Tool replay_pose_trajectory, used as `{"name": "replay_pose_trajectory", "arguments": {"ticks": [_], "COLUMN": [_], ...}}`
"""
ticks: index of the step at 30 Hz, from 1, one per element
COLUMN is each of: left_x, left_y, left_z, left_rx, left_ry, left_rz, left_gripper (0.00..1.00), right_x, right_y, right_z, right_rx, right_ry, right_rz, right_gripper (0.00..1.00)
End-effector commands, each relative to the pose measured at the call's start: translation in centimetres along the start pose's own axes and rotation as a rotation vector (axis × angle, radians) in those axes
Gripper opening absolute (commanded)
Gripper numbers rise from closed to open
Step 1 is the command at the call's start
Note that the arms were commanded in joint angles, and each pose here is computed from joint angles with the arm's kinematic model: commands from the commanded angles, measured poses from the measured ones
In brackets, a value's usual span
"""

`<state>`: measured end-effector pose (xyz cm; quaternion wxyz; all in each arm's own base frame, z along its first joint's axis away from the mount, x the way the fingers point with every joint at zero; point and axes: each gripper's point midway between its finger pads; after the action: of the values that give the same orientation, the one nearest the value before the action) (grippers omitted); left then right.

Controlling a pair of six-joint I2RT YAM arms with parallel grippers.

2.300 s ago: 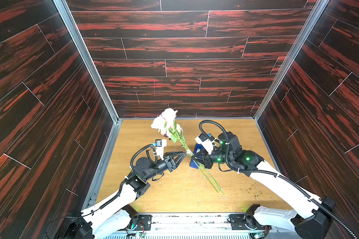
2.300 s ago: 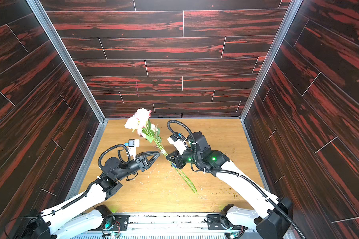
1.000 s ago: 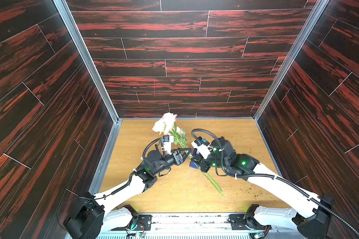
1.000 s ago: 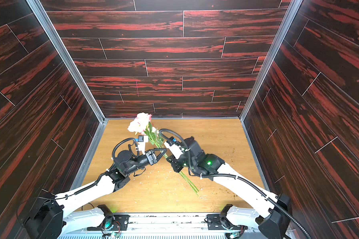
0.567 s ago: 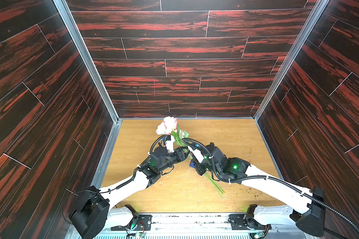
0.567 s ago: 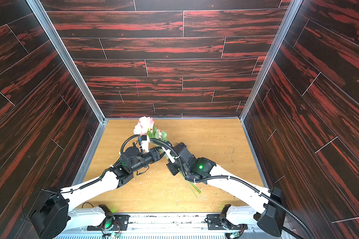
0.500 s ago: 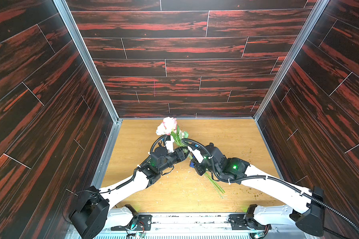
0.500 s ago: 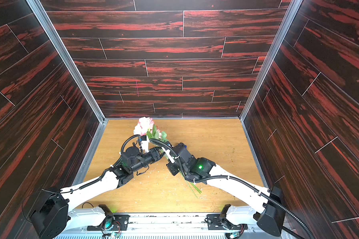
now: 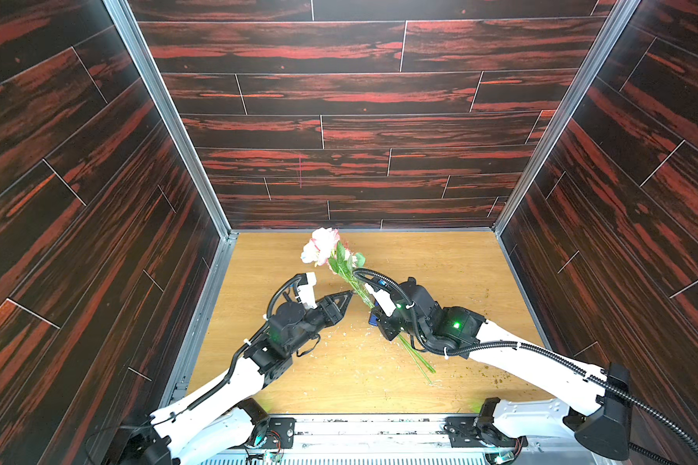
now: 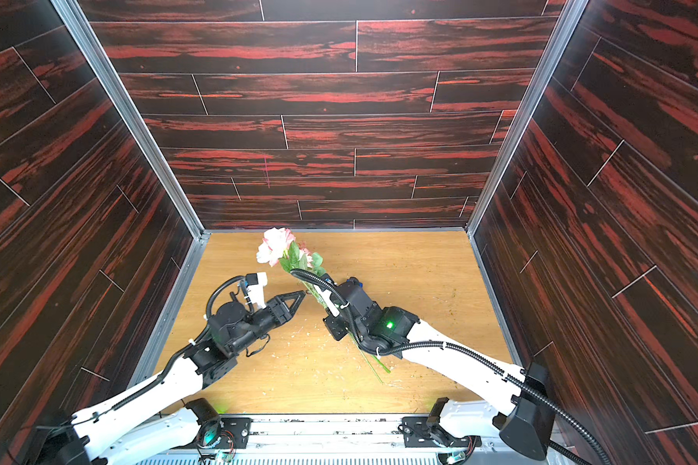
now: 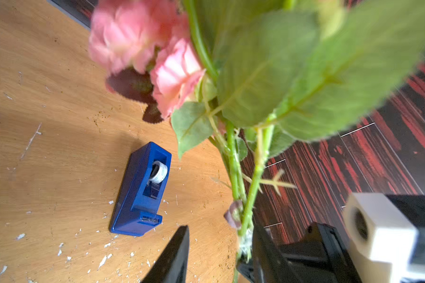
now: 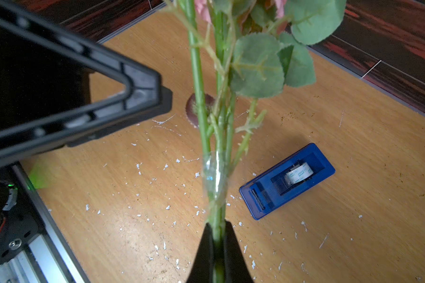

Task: Wrap bouquets with tape
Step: Wrap the tape around the bouquet.

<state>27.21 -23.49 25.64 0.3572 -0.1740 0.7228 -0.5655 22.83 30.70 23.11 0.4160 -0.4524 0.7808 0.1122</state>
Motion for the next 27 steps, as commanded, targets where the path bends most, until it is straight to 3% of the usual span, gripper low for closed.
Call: {"name": "replay_pose_trajectory", "arguments": {"ticks": [1, 6, 11, 21, 27], "left_x": [1.1, 2.5, 4.1, 4.1, 3.4], "left_y": [-0.3, -2.2, -3.1, -1.2, 1.6], "left_z": [0.1, 1.4, 2.6, 4.2, 3.9], "left_rx": [0.023, 0.134, 0.159, 0.051, -0.125], "left_ry": [0.066, 0.148, 0.209, 0.193, 0.15], "left_rz": [0.007, -0.03, -0.012, -0.037, -0.037], "left_gripper": [0.45, 0.45, 0.45, 0.44, 0.36], "right_x": [-1.3, -1.2, -1.1, -0.8, -0.3], "right_y": [-0.2, 0.2, 0.3, 0.5, -0.1], "right_z": [-0.2, 0.0, 0.1, -0.1, -0.3], "right_rx": [0.002, -0.018, -0.027, -0.036, 0.002], "right_ry": [-0.042, -0.041, -0.039, -0.03, -0.025], "right_rz": [0.008, 0.008, 0.011, 0.002, -0.007], "right_gripper": [0.0, 0.0, 0.0, 0.0, 0.0]}}
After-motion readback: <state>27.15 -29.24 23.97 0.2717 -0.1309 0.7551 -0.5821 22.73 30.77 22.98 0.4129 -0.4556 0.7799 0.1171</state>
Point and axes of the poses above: each gripper's point midway between its finger pads, its own z axis out along the fingers, its own y axis along the line the jaws close on, x = y × z, and after that the axes turned 14 degrees about -z, right-handed
